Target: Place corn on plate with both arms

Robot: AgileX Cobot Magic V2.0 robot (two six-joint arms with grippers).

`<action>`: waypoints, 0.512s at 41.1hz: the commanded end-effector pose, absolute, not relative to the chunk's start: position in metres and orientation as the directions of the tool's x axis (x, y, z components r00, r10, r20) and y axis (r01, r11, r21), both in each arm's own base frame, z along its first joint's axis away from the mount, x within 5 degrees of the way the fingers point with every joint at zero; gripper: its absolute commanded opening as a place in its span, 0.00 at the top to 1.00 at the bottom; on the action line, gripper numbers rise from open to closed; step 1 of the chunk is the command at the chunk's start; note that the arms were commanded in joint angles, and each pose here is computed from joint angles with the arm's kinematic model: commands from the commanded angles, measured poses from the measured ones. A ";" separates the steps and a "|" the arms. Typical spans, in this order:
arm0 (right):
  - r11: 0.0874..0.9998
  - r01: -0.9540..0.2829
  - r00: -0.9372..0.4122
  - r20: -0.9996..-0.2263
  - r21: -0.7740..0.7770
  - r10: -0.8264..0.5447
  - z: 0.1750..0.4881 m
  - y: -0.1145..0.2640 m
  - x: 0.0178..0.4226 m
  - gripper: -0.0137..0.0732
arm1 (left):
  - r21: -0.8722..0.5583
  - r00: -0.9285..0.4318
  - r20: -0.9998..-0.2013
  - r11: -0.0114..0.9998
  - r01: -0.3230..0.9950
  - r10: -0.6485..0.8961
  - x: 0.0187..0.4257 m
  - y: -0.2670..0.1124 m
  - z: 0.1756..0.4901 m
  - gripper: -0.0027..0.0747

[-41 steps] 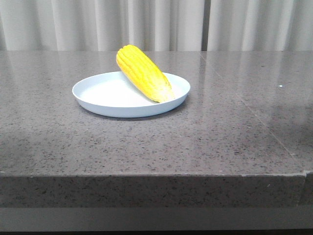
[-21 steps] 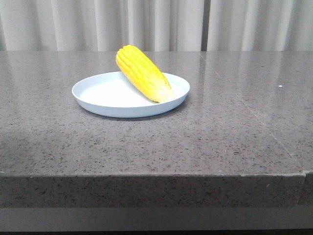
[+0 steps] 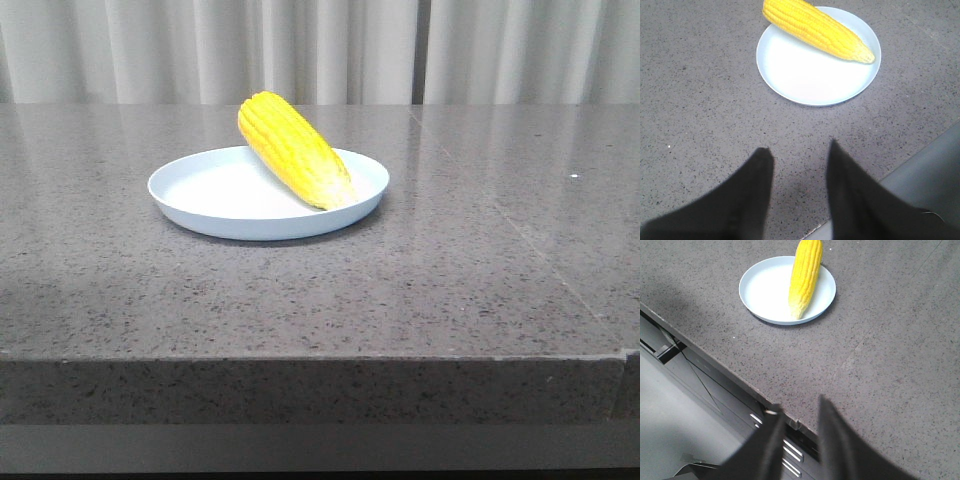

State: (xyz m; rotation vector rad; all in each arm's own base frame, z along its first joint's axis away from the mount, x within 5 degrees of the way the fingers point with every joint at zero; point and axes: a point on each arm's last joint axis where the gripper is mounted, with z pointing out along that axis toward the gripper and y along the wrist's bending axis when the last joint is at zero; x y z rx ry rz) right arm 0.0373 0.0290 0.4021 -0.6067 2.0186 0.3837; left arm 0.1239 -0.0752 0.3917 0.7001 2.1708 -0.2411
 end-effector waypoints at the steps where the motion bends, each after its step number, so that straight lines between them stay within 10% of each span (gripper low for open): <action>1: 0.835 -0.550 -0.346 -0.913 0.011 -0.216 0.414 0.029 0.041 0.85 | 0.057 -0.449 -0.819 0.830 0.555 0.357 0.125 -0.077 0.404 0.84; 5: 0.835 -0.550 -0.330 -0.921 0.011 -0.205 0.416 0.030 0.041 0.94 | 0.057 -0.449 -0.819 0.830 0.555 0.357 0.125 -0.077 0.404 0.98; 21: 0.836 -0.549 -0.318 -0.927 0.011 -0.197 0.417 0.030 0.042 0.94 | 0.057 -0.449 -0.819 0.830 0.555 0.357 0.125 -0.077 0.404 0.99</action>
